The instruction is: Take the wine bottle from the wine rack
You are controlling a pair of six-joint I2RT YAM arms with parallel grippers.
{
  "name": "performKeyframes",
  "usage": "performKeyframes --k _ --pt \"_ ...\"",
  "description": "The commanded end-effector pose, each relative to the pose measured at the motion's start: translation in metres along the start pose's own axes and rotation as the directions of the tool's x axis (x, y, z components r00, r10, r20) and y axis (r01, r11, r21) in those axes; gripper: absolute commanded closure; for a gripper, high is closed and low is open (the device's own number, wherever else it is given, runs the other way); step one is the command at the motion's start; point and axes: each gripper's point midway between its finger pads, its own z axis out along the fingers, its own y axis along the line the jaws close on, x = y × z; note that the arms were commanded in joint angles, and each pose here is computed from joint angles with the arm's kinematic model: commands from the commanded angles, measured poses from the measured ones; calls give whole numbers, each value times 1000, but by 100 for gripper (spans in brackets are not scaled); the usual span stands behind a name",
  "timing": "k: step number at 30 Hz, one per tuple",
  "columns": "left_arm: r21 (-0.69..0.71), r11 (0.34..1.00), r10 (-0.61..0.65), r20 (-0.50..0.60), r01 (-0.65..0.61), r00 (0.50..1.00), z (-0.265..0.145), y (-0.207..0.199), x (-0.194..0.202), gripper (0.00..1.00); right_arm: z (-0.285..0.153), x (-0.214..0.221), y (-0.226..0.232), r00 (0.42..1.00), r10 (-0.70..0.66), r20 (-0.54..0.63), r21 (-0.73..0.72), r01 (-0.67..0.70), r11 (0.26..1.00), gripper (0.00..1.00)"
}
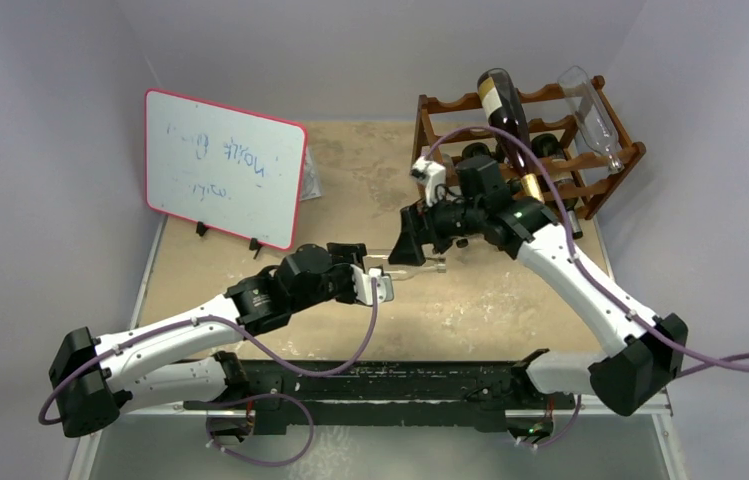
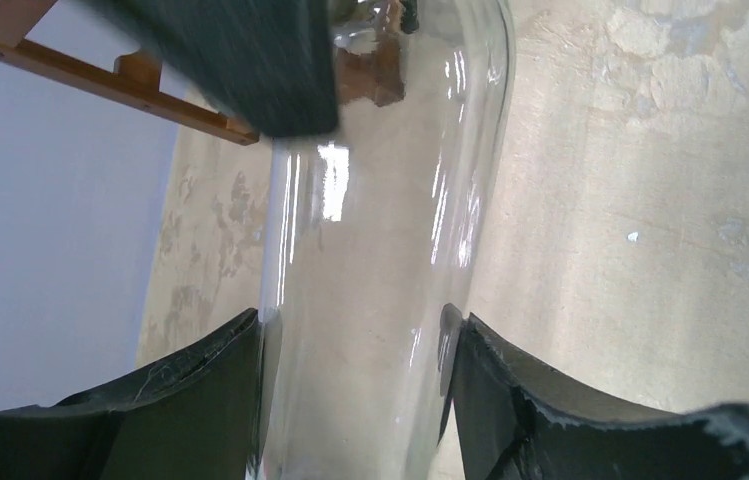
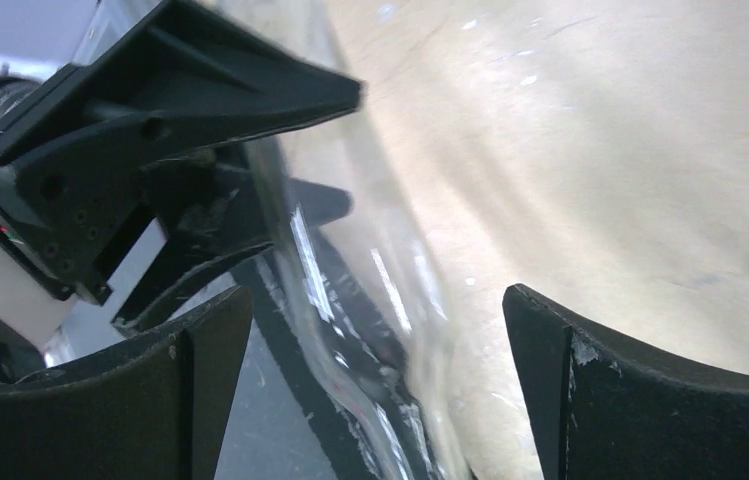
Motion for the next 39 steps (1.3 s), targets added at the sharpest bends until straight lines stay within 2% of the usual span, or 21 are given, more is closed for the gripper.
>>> performKeyframes --k 1,6,12,18,23,26,28,30,34,39 --pt "-172 977 -101 157 128 982 -12 41 -36 100 -44 -37 -22 983 9 183 112 -30 993 2" --pt "-262 926 -205 251 270 946 -23 60 -45 100 -81 -65 -35 937 -20 350 238 -69 969 2" --pt "-347 817 -333 368 461 868 -36 87 -55 100 -111 -92 -33 853 -35 520 294 -140 946 2" --pt "-358 721 -397 488 593 777 -49 103 -65 100 -118 -119 -14 772 -14 635 188 -137 973 2" --pt "-361 681 -422 517 637 745 -52 108 -65 100 -122 -146 9 697 5 717 62 -71 996 4" --pt "-365 663 -438 519 653 734 -52 109 -64 100 -122 -152 36 698 -18 716 -30 57 998 7" --pt "-370 644 -447 528 670 722 -54 112 -63 100 -123 -153 45 691 -14 722 -69 92 993 8" --pt "-369 631 -455 536 682 711 -55 113 -63 100 -121 -153 46 692 6 722 -92 88 992 9" --pt "-357 619 -472 543 700 694 -55 114 -65 100 -116 -153 42 709 -2 705 -82 84 993 17" --pt "-333 624 -482 548 707 683 -53 112 -69 100 -102 -159 34 713 7 701 -92 80 992 24"
